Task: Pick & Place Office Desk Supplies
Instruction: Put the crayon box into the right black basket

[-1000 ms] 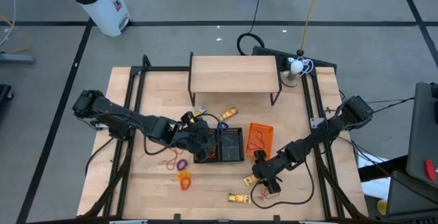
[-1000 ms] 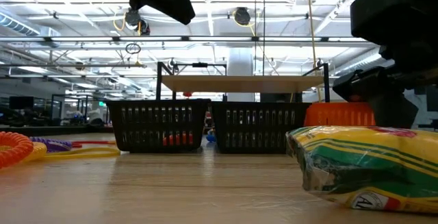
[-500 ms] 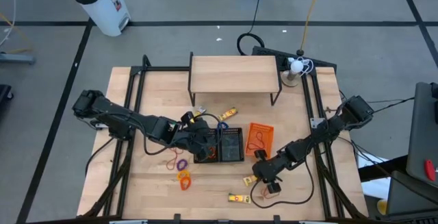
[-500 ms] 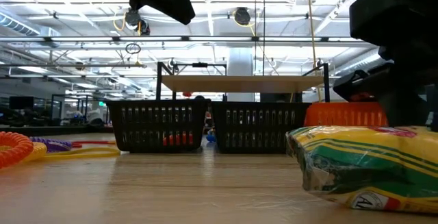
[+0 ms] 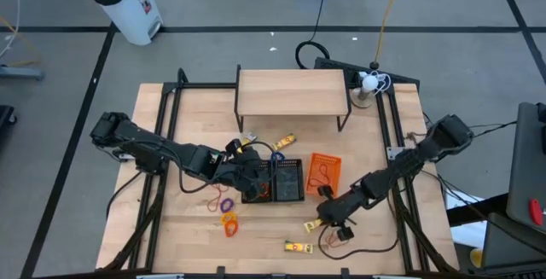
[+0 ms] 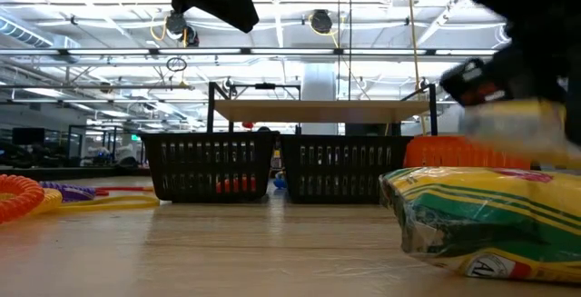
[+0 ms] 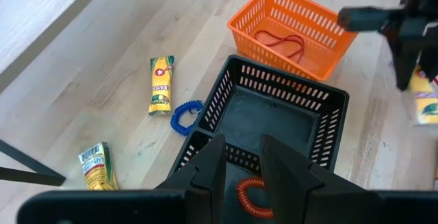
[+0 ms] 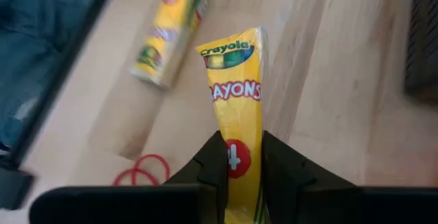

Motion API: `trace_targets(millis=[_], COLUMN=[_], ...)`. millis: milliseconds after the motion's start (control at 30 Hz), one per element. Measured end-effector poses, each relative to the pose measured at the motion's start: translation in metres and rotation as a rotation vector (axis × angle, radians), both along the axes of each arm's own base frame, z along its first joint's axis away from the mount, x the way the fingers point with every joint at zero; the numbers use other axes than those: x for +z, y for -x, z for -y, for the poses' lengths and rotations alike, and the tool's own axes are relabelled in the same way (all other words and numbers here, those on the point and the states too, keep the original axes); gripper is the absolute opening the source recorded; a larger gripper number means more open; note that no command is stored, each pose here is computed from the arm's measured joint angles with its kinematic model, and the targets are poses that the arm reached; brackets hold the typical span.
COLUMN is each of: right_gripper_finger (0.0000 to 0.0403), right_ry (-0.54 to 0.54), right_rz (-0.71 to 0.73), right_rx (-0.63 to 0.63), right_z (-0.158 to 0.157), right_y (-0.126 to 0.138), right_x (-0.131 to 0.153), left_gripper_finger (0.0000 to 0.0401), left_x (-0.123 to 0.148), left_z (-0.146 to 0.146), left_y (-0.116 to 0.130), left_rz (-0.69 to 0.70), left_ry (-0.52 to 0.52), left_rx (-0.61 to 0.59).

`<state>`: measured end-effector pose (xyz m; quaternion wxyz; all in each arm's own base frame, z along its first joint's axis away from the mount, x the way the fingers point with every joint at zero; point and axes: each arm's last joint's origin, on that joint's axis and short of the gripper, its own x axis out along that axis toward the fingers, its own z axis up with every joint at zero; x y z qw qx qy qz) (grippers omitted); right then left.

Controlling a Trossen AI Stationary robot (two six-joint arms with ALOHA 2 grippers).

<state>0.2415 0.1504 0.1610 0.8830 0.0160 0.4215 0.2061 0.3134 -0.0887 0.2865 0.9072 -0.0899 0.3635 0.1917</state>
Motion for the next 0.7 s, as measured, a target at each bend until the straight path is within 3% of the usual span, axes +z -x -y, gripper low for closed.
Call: trace_targets(millis=[400,700], right_gripper_finger=[0.0050,0.0050], right_ry=[0.087,0.143], right_rz=[0.388,0.565], right_rx=[-0.035,-0.088], right_z=[0.022,0.053], right_y=[0.015,0.008], right_x=[0.072,0.097], left_gripper_finger=[0.0093,0.0093], left_x=[0.000,0.005], left_z=[0.000,0.000], left_y=[0.000,-0.006], left_rz=[-0.003,0.021], left_ry=[-0.009,-0.119], left_rx=[-0.009,-0.135])
